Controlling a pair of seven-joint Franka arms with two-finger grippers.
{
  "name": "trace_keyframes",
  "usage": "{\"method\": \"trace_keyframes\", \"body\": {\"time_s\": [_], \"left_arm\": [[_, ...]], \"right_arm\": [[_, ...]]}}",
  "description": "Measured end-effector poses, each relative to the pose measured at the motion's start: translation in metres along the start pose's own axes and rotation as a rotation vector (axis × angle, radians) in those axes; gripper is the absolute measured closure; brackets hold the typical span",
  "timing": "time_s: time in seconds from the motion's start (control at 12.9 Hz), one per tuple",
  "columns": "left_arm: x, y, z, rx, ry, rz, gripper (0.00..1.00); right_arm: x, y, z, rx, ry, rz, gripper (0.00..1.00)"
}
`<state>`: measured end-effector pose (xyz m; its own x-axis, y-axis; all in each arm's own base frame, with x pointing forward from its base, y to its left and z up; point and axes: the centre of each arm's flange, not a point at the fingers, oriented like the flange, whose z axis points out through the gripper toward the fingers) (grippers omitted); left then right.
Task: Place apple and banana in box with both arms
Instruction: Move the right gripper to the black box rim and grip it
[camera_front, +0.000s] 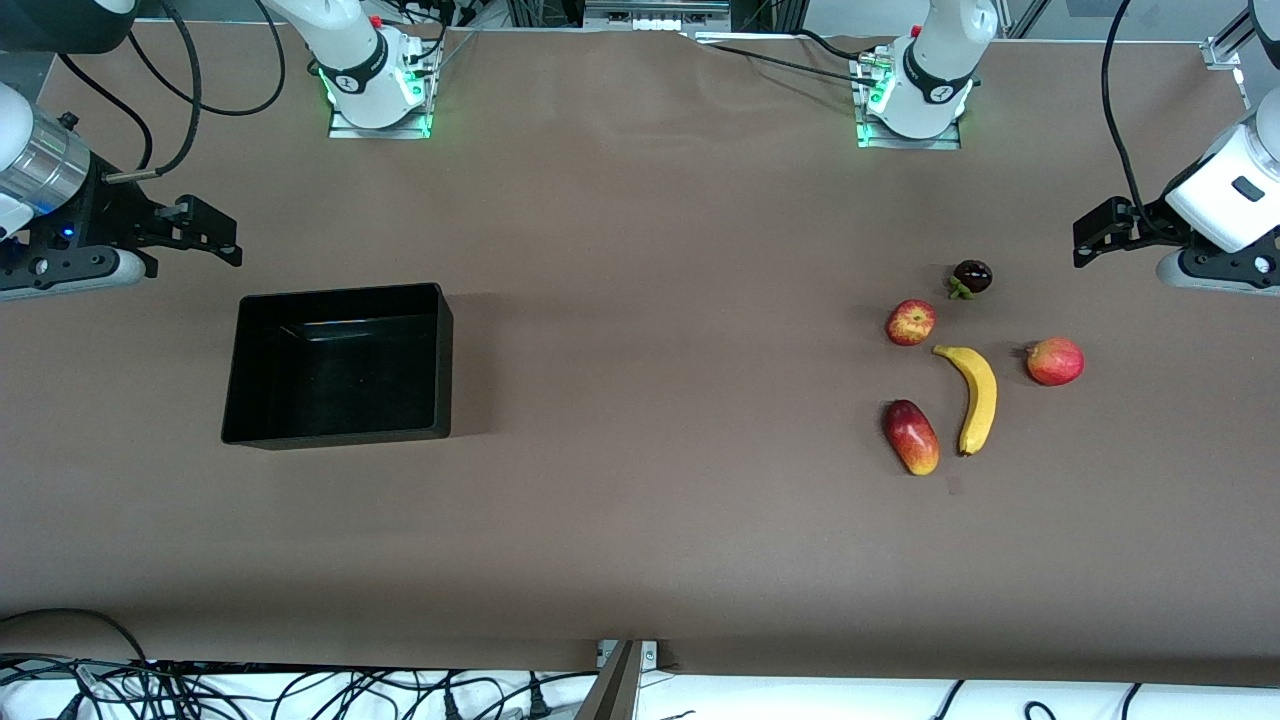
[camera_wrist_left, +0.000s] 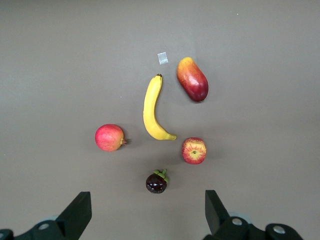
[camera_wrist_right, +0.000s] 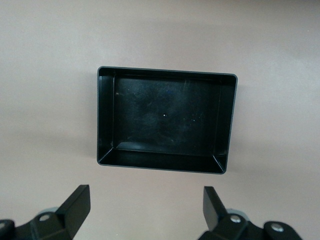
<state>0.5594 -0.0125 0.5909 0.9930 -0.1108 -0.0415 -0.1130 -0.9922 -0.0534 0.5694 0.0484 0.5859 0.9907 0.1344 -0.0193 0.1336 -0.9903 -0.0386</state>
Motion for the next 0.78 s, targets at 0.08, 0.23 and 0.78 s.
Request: {"method": "trace_keyframes", "body": {"time_s": [0.08, 0.23, 0.78], "left_arm": [[0.0, 0.0, 0.0, 0.0, 0.0, 0.0, 0.0], [0.0, 0.0, 0.0, 0.0, 0.0, 0.0, 0.0], [0.0, 0.0, 0.0, 0.0, 0.0, 0.0, 0.0]], "right_arm": [[0.0, 0.0, 0.0, -0.001, 0.0, 0.0, 0.0], [0.0, 0.001, 0.0, -0.007, 0.0, -0.001, 0.0], [0.031, 0.064, 0.101, -0.144, -0.083, 0.006, 0.0]]}}
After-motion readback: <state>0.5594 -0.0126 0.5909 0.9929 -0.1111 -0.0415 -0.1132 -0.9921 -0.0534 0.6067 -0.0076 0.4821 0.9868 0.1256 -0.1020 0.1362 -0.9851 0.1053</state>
